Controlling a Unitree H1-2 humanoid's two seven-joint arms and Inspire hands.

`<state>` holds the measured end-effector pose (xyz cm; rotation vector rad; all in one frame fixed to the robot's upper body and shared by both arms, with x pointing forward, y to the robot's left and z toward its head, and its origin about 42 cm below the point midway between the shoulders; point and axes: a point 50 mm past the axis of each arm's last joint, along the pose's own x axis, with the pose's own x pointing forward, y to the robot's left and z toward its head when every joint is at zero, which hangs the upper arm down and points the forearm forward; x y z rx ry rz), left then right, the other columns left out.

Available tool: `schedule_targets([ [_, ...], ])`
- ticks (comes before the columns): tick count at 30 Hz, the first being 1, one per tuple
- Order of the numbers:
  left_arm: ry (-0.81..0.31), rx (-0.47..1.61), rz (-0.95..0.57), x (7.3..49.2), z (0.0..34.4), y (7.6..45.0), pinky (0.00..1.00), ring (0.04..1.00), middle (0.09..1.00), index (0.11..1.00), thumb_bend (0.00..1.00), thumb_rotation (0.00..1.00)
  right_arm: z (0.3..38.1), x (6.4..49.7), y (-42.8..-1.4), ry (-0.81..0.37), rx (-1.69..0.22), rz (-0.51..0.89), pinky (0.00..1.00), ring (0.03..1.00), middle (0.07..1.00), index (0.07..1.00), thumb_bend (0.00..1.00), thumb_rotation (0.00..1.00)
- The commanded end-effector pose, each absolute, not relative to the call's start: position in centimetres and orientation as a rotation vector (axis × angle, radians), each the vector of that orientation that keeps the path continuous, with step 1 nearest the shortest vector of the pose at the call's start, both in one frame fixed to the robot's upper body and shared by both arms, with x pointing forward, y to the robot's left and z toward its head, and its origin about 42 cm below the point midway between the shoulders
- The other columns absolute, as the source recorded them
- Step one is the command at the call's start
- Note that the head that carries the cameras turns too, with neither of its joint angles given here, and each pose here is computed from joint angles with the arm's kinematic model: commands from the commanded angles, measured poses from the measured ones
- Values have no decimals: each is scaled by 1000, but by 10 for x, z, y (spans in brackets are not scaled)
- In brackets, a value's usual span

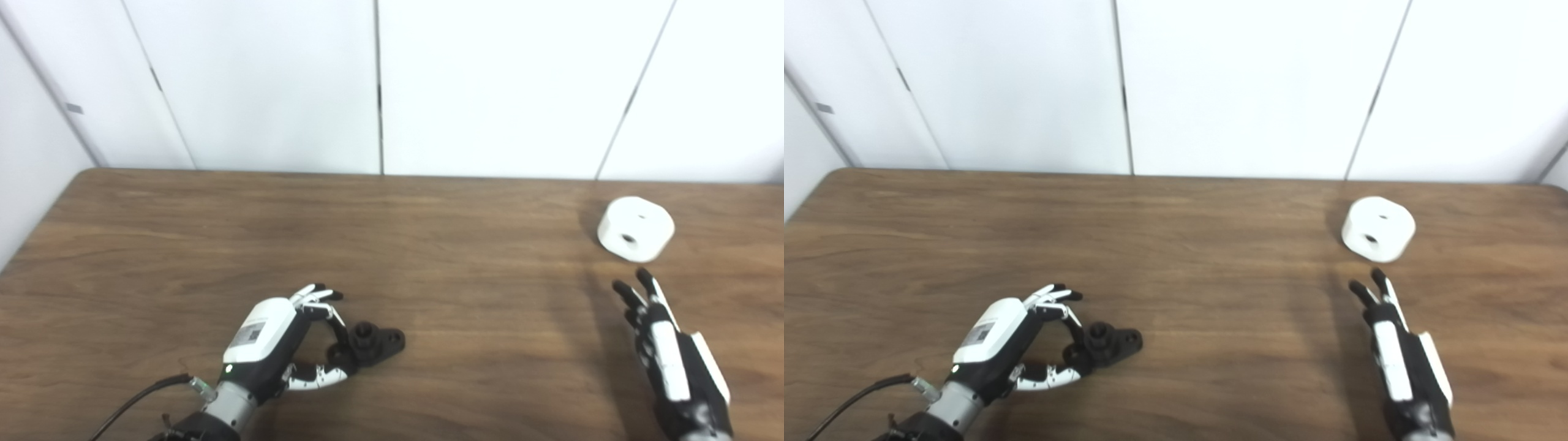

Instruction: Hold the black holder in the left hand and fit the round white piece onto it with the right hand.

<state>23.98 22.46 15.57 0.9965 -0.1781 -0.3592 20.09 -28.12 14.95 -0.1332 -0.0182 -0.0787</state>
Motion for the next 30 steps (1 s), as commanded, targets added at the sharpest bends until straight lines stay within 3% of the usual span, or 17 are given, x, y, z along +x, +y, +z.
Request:
schedule_targets([
  [1,-195,1003,-434,227,153,215,844,939,863,490,510,62,139,155,-276,69,-135,-106,1000,975,921,995,523,997],
  [11,-238,1014,-497,214,134,198,876,915,861,491,509,61,147,161,-271,68,-131,-103,1000,989,919,996,588,993],
  [20,-260,998,-519,215,127,194,871,938,874,491,507,62,158,169,-275,64,-138,-120,1000,1000,930,994,532,952],
  [22,-262,997,-519,216,126,194,872,942,876,491,506,62,162,171,-278,51,-158,-129,1000,995,941,994,538,914],
  [25,-265,1001,-519,217,123,196,883,940,872,491,507,62,170,176,-286,19,-234,-174,938,951,957,996,529,723],
  [30,-261,1005,-517,219,123,200,885,936,868,492,507,62,186,187,-299,-5,-309,-283,999,999,996,1000,581,540],
])
